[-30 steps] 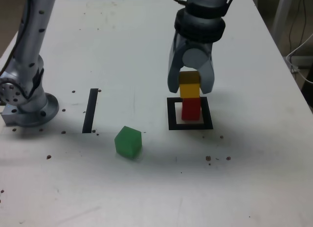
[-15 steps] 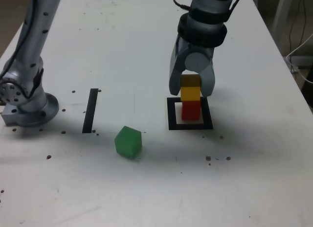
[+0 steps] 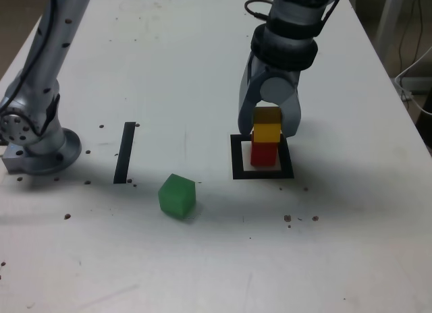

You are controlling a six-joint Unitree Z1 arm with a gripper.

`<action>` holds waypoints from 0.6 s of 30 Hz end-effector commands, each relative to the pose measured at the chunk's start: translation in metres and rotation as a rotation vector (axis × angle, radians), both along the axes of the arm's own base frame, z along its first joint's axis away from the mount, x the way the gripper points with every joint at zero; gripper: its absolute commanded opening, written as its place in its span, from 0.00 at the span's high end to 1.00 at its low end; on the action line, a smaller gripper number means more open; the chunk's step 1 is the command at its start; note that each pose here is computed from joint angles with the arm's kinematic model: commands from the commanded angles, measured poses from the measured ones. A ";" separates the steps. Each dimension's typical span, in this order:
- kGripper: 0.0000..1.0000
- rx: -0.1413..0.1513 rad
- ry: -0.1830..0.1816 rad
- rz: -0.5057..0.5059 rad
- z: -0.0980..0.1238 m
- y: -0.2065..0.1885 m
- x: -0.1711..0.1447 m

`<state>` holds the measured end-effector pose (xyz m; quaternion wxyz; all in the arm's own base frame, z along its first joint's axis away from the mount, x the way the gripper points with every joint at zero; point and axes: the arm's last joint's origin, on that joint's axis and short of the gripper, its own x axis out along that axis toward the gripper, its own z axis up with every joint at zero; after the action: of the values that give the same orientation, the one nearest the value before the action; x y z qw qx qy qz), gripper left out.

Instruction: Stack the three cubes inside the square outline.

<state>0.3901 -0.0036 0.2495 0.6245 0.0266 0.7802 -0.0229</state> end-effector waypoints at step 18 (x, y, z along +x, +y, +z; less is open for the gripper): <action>0.13 -0.022 0.009 -0.011 -0.009 0.000 0.001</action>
<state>0.3912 -0.0039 0.2429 0.6236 0.0246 0.7806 -0.0338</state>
